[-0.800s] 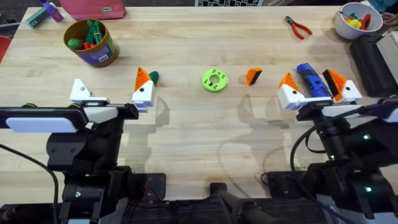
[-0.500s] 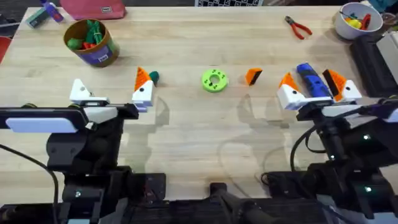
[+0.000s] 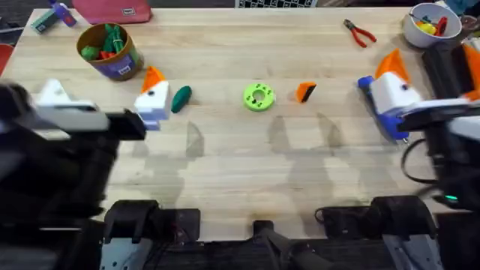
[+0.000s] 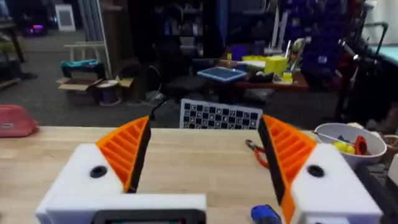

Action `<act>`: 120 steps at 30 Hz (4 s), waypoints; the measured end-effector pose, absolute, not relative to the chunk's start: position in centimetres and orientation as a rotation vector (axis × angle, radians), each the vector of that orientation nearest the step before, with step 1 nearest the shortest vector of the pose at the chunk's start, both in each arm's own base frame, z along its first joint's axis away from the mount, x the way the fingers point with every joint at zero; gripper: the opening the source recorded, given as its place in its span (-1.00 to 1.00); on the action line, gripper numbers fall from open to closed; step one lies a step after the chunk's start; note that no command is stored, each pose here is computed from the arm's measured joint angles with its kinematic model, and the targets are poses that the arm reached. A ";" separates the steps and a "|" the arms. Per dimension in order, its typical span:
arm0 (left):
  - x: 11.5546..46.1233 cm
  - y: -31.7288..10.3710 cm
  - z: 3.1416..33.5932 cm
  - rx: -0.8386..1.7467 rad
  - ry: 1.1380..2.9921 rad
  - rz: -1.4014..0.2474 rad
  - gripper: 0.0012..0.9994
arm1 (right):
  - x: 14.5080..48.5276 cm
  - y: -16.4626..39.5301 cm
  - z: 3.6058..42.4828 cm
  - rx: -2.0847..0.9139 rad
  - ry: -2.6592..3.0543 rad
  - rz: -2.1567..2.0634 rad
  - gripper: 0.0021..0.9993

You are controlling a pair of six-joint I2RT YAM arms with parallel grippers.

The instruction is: Pick up the gripper from the table and insert it into the empty holder that is missing its gripper. Then pick up a screw, insert it into the mounting hole, and use the screwdriver to tighten it. Finally, clean up the table by picking up the vegetable and placing it into the bucket.

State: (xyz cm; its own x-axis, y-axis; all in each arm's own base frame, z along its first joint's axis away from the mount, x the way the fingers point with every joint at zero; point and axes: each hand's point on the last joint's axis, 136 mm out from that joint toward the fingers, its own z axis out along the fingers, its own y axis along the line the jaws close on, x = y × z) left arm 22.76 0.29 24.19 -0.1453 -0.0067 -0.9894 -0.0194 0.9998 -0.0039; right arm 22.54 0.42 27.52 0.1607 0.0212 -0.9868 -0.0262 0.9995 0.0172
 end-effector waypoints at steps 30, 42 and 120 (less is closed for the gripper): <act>33.0 0.2 16.2 0.051 2.715 0.042 0.97 | 25.6 0.4 19.5 0.014 2.549 0.034 0.99; 32.3 0.1 15.9 0.341 2.740 0.082 0.97 | 26.0 0.4 17.9 0.011 2.617 0.032 0.99; 26.9 -0.9 23.2 0.321 2.607 0.036 0.78 | 26.0 0.4 17.9 0.010 2.621 0.032 0.99</act>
State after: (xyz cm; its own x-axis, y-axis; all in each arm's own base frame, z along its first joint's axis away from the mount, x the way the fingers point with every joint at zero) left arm 26.89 -0.90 23.17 -0.8424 0.2333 -0.4857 0.2199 0.9718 0.0853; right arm 25.96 0.42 17.91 -0.8677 0.0134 -0.4970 0.0013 0.9997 0.0248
